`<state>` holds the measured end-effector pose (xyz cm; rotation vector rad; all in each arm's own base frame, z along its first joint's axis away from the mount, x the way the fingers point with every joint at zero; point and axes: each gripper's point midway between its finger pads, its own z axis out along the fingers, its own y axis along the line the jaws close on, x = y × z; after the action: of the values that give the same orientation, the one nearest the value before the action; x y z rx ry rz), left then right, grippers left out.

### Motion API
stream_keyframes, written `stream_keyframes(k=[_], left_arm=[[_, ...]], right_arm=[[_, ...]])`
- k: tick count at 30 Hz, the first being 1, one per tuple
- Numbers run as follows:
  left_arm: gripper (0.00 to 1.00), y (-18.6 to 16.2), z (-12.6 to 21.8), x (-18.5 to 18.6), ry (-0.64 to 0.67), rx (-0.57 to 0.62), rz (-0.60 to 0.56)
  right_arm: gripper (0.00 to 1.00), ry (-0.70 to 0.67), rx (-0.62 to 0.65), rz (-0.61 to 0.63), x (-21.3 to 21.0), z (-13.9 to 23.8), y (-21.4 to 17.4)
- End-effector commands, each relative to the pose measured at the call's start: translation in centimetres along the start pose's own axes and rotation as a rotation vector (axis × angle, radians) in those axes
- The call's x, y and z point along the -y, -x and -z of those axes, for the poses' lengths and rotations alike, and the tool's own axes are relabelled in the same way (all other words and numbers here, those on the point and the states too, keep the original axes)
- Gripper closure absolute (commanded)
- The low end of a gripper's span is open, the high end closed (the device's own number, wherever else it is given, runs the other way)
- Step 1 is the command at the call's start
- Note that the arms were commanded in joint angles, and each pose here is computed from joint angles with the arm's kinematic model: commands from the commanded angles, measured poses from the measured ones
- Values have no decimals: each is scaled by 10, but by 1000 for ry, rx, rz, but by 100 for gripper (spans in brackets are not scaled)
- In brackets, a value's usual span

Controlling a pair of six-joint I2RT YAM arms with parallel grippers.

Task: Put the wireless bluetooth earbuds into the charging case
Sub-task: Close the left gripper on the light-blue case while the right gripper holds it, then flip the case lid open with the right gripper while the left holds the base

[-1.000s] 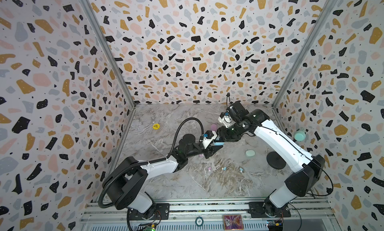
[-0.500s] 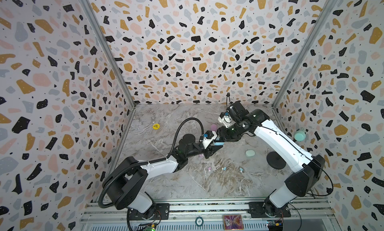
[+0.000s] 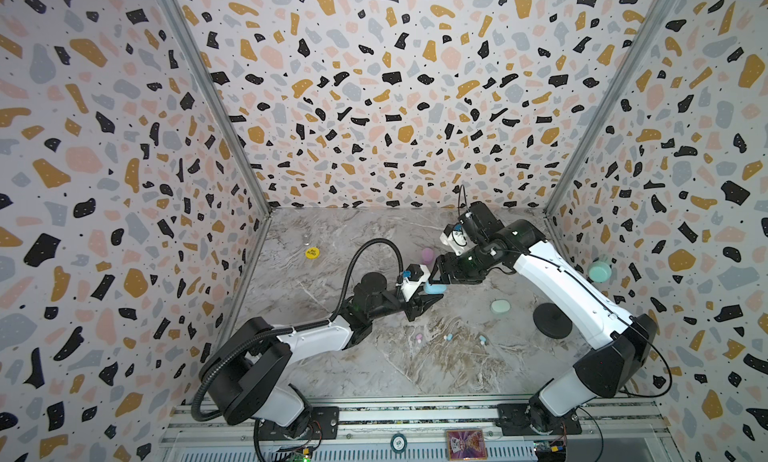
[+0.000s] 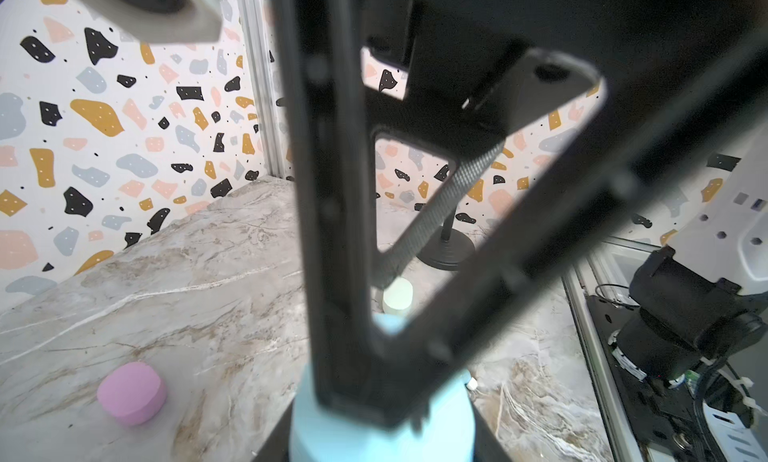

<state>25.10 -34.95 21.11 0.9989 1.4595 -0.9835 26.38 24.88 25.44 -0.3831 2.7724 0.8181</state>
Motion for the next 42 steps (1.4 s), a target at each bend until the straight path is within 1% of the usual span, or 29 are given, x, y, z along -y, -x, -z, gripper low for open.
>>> stream_keyframes(k=[1, 2, 5, 10, 12, 16, 21, 25, 30, 36, 42], left_arm=[[63, 18, 9, 12, -32, 61, -16], [63, 18, 11, 13, -35, 56, -13], [63, 18, 15, 19, -60, 42, -5], [63, 22, 20, 31, -128, 35, 16], [64, 24, 20, 35, -157, 30, 25], [64, 29, 19, 40, -209, 12, 27], [65, 32, 19, 46, -254, -3, 15], [65, 34, 17, 49, -281, 0, 16], [66, 35, 18, 51, -292, 2, 15], [67, 37, 20, 52, -292, 9, 8], [68, 39, 22, 53, -295, 15, 1]], right_arm=[[23, 53, 81, 49, -1, 29, 2], [23, 63, 98, 70, 0, 33, 3], [22, 65, 136, 190, -1, 42, -1], [20, 49, 207, 462, -16, 50, -19], [19, 46, 243, 538, -19, 51, -25], [19, 68, 298, 620, -23, 50, -33], [19, 93, 294, 741, -37, 39, -47], [19, 47, 278, 788, -37, 28, -50], [20, -4, 260, 789, -31, 21, -46], [21, -30, 228, 789, -25, 13, -47], [22, -85, 236, 774, -17, 11, -40]])
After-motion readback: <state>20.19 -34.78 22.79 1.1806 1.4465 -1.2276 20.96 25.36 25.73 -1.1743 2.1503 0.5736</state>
